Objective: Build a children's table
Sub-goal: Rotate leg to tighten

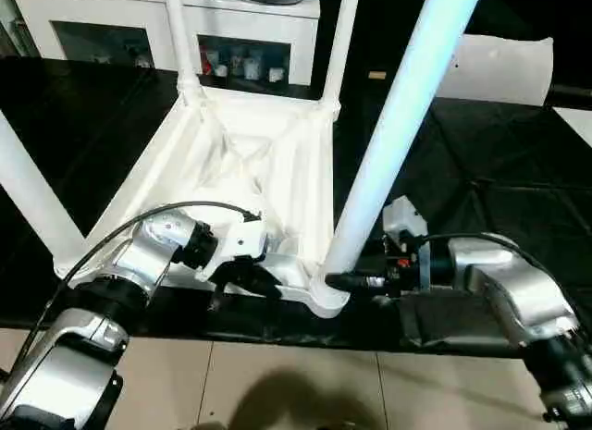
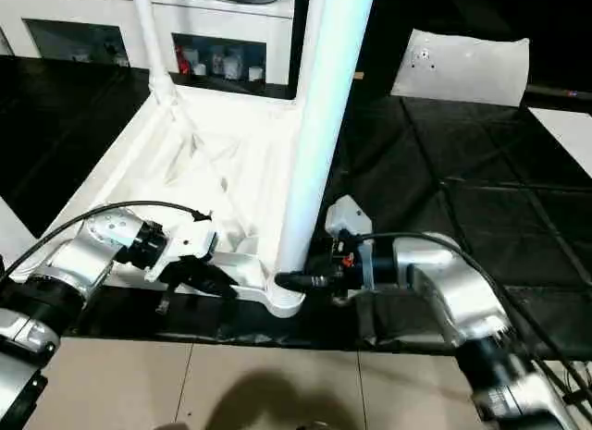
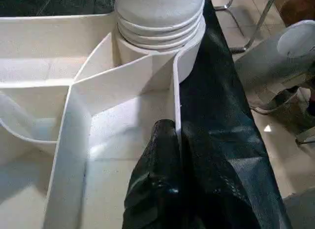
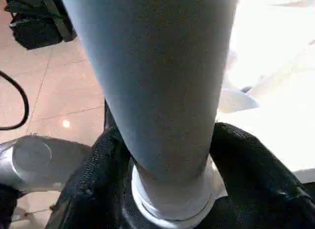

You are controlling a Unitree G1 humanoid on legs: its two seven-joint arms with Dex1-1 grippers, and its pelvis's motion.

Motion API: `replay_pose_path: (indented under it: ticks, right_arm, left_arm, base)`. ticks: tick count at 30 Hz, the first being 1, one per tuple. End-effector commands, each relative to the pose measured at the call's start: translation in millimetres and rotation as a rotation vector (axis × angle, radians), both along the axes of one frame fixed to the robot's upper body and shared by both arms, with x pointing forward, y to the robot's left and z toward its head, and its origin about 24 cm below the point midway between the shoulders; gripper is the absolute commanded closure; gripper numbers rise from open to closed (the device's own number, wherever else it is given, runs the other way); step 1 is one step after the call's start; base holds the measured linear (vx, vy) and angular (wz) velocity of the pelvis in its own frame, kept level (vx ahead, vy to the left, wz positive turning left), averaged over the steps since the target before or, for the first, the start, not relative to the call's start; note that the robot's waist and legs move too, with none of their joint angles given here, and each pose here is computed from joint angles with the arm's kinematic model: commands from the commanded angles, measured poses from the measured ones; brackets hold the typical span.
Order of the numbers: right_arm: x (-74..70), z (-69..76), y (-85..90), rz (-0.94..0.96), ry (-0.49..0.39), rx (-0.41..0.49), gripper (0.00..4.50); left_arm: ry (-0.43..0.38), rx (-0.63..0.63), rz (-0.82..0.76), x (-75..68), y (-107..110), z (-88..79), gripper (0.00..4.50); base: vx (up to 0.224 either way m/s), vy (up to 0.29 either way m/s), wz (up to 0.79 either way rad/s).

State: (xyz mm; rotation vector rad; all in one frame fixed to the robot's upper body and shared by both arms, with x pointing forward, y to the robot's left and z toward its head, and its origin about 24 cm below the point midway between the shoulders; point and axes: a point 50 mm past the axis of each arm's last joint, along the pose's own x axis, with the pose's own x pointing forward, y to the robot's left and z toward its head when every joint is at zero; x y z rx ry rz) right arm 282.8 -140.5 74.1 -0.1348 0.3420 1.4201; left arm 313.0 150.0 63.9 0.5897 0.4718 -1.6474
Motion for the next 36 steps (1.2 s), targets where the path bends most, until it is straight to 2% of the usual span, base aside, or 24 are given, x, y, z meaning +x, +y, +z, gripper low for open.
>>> replay_pose_path:
  ticks: [1, 6, 14, 18, 21, 22, 27, 28, 30, 31, 33, 34, 36]
  right_arm:
    - [1.0, -2.2, 0.8, 0.031, -0.011, -0.023, 2.27]
    - [0.8, -8.6, 2.9, 0.061, -0.006, -0.032, 2.53]
    - [-1.1, -14.4, 5.6, 0.091, 0.002, -0.018, 2.57]
    - [-3.7, -16.6, 6.7, 0.069, 0.017, 0.013, 2.57]
    - [-3.8, -21.6, 9.7, -0.090, 0.032, 0.065, 2.57]
    - [-3.2, -30.8, 13.8, -0.234, 0.023, 0.053, 2.57]
    - [-5.5, -39.6, 23.8, -0.357, 0.039, 0.063, 2.57]
    - [-4.0, -43.5, 33.2, -0.441, 0.056, 0.070, 2.57]
    - [-1.9, -45.9, 43.0, -0.511, 0.068, 0.071, 2.57]
    - [1.9, -46.5, 53.3, -0.576, 0.074, 0.067, 2.57]
    - [4.0, -46.0, 58.4, -0.613, 0.076, 0.068, 2.57]
    - [9.2, -44.8, 66.2, -0.681, 0.072, 0.062, 2.57]
    - [14.7, -43.1, 72.2, -0.753, 0.064, 0.054, 2.57]
  left_arm:
    - [-0.015, 0.041, -0.079, 0.3, -5.1, 4.0, 4.50]
    - [-0.015, 0.048, -0.086, 0.9, -4.0, 4.5, 4.50]
    - [-0.012, 0.043, -0.064, 3.5, -1.8, 5.7, 4.50]
    - [-0.021, 0.024, 0.021, 6.9, 0.8, 6.3, 4.50]
    - [-0.046, -0.051, 0.224, 15.1, 3.4, 11.4, 4.50]
    - [-0.028, -0.113, 0.301, 12.5, -2.0, 14.9, 4.50]
    - [-0.003, -0.182, 0.379, 7.0, -16.8, 15.9, 4.50]
    - [0.007, -0.209, 0.427, 3.6, -30.9, 13.2, 4.50]
    - [-0.001, -0.228, 0.469, 2.0, -44.7, 11.3, 4.50]
    - [-0.013, -0.249, 0.515, 3.0, -59.4, 9.8, 4.50]
    - [-0.016, -0.256, 0.541, 2.7, -66.8, 9.4, 4.50]
    - [-0.035, -0.257, 0.571, 3.8, -77.0, 8.7, 4.50]
    - [-0.063, -0.246, 0.596, 5.0, -84.2, 8.6, 4.50]
  base:
    - [0.000, 0.000, 0.00]
    - [0.000, 0.000, 0.00]
    - [0.000, 0.000, 0.00]
    - [0.000, 0.000, 0.00]
    - [0.000, 0.000, 0.00]
    - [0.000, 0.000, 0.00]
    - [0.000, 0.000, 0.00]
    - [0.000, 0.000, 0.00]
    - [0.000, 0.000, 0.00]
    - [0.000, 0.000, 0.00]
    - [0.000, 0.000, 0.00]
    - [0.000, 0.000, 0.00]
    - [0.000, 0.000, 0.00]
